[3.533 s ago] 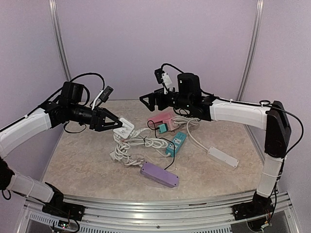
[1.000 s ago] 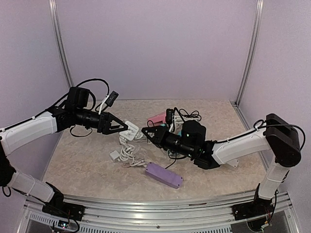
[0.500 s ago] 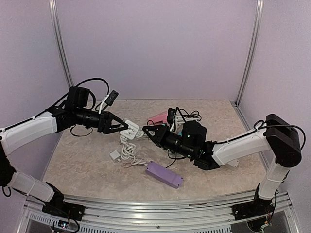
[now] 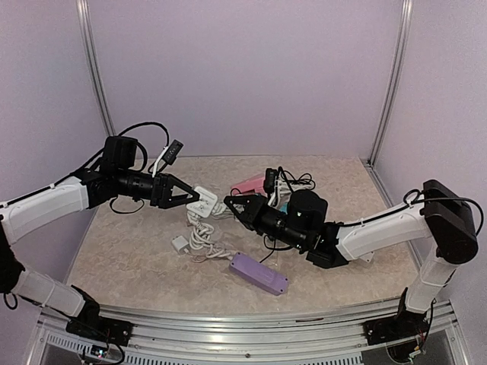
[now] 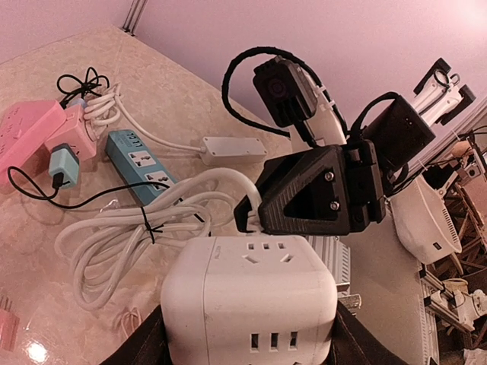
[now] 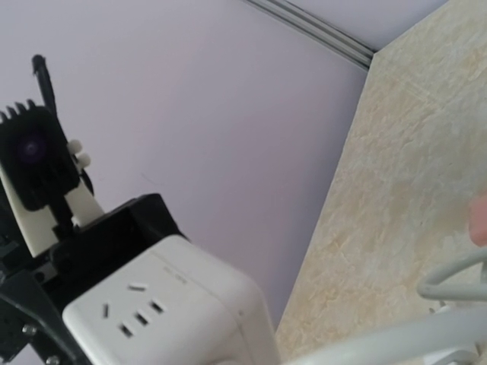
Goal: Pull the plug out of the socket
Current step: Remove the plug from the socket.
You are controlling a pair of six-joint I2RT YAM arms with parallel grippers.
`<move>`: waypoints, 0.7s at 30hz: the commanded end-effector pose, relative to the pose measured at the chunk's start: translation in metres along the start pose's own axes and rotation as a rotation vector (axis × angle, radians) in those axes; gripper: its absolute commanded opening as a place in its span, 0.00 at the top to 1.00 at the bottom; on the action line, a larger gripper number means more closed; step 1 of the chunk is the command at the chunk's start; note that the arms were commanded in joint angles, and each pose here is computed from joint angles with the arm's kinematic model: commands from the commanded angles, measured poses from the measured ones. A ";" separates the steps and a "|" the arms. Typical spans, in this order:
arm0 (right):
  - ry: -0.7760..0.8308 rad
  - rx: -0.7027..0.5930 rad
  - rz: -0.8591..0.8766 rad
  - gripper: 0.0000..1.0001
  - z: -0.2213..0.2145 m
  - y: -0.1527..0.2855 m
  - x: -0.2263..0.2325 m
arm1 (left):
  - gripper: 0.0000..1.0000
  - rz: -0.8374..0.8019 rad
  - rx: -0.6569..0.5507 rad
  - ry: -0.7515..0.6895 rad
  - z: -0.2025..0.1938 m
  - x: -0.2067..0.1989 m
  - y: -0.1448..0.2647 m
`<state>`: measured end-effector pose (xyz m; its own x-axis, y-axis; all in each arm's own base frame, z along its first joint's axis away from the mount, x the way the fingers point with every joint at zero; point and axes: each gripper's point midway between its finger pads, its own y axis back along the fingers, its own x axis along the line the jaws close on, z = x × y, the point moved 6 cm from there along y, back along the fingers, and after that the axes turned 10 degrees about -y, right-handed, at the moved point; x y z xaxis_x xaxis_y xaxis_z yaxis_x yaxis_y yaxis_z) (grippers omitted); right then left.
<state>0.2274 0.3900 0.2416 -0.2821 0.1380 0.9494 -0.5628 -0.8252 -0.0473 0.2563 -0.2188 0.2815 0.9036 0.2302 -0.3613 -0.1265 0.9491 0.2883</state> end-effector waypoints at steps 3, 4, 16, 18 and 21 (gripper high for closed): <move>0.043 -0.151 -0.139 1.00 0.025 0.017 -0.020 | 0.91 0.008 -0.105 -0.071 0.028 -0.008 0.024; 0.047 -0.154 -0.144 1.00 0.026 0.017 -0.020 | 0.91 0.009 -0.105 -0.069 0.028 -0.008 0.024; 0.058 -0.180 -0.184 1.00 0.028 0.024 -0.024 | 0.91 0.027 -0.114 -0.064 0.028 -0.005 0.027; 0.062 -0.187 -0.192 1.00 0.030 0.026 -0.025 | 0.91 0.029 -0.115 -0.062 0.028 -0.004 0.028; 0.071 -0.188 -0.201 1.00 0.030 0.028 -0.025 | 0.91 0.030 -0.118 -0.062 0.029 -0.004 0.029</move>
<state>0.2202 0.3831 0.2489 -0.2777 0.1548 0.9481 -0.5725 -0.8192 -0.0339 0.2547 -0.2202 0.2849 0.9024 0.2037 -0.3796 -0.1061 0.9591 0.2623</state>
